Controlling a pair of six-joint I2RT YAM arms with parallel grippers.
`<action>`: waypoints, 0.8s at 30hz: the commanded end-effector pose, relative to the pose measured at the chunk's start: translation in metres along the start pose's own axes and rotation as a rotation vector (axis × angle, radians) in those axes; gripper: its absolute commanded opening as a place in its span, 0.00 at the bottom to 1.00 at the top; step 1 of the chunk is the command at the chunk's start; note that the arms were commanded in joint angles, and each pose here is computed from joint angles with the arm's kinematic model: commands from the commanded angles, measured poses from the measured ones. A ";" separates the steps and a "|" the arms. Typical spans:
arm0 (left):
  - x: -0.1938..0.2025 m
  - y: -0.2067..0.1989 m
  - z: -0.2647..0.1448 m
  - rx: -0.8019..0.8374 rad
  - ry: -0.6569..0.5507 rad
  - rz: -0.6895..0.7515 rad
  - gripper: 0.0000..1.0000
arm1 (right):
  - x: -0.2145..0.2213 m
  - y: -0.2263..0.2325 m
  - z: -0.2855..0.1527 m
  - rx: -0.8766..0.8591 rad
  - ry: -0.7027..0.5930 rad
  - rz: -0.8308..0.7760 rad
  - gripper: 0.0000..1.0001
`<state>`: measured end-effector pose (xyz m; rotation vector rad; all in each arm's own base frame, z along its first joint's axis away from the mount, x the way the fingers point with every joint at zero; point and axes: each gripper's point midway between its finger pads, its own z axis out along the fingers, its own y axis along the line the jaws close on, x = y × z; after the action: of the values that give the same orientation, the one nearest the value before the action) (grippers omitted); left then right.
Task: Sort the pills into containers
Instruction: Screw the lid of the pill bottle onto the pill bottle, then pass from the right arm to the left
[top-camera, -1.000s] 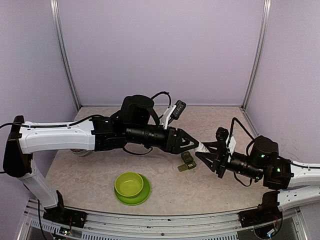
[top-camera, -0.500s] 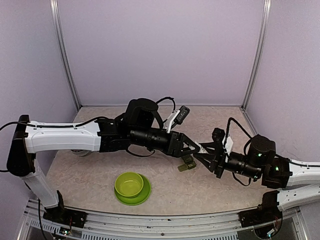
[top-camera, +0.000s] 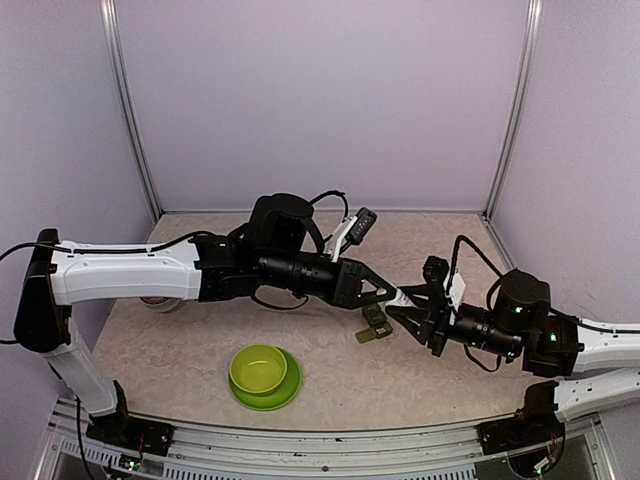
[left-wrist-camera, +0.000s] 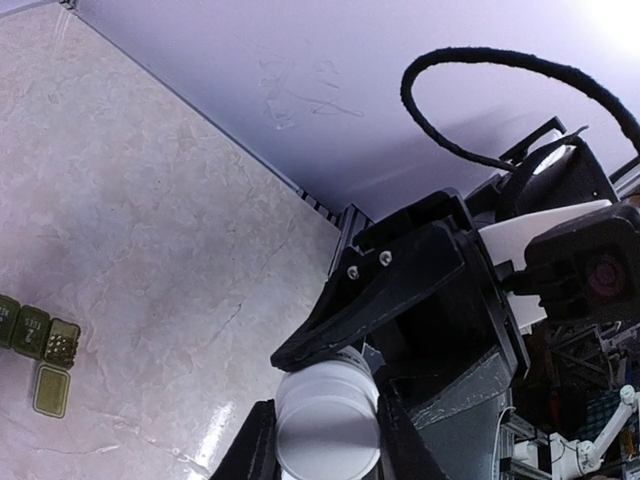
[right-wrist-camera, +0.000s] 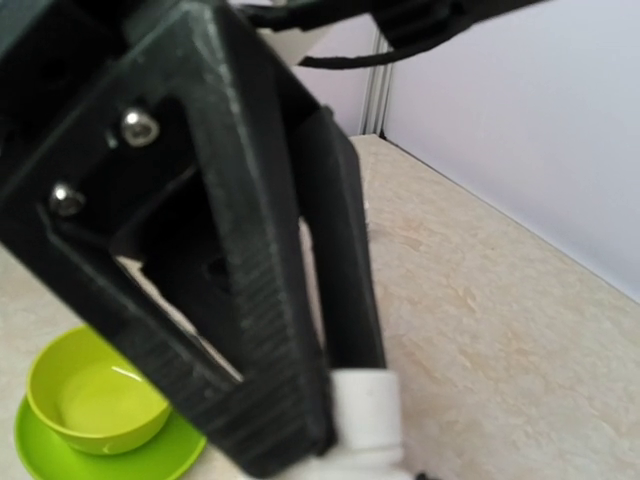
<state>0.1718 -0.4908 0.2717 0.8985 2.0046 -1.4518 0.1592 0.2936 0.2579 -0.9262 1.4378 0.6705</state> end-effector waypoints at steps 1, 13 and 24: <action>-0.006 -0.013 -0.003 0.053 -0.017 0.070 0.17 | -0.015 0.003 -0.002 -0.015 -0.041 0.016 0.00; 0.019 -0.045 -0.010 0.223 0.002 0.387 0.12 | -0.022 0.026 -0.016 -0.171 -0.096 0.309 0.00; 0.037 -0.078 -0.022 0.317 0.002 0.585 0.10 | -0.019 0.047 -0.019 -0.310 -0.062 0.568 0.00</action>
<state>0.1291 -0.4850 0.2744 1.2839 1.6432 -1.4080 0.1191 0.3013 0.2586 -0.8214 1.5481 1.1488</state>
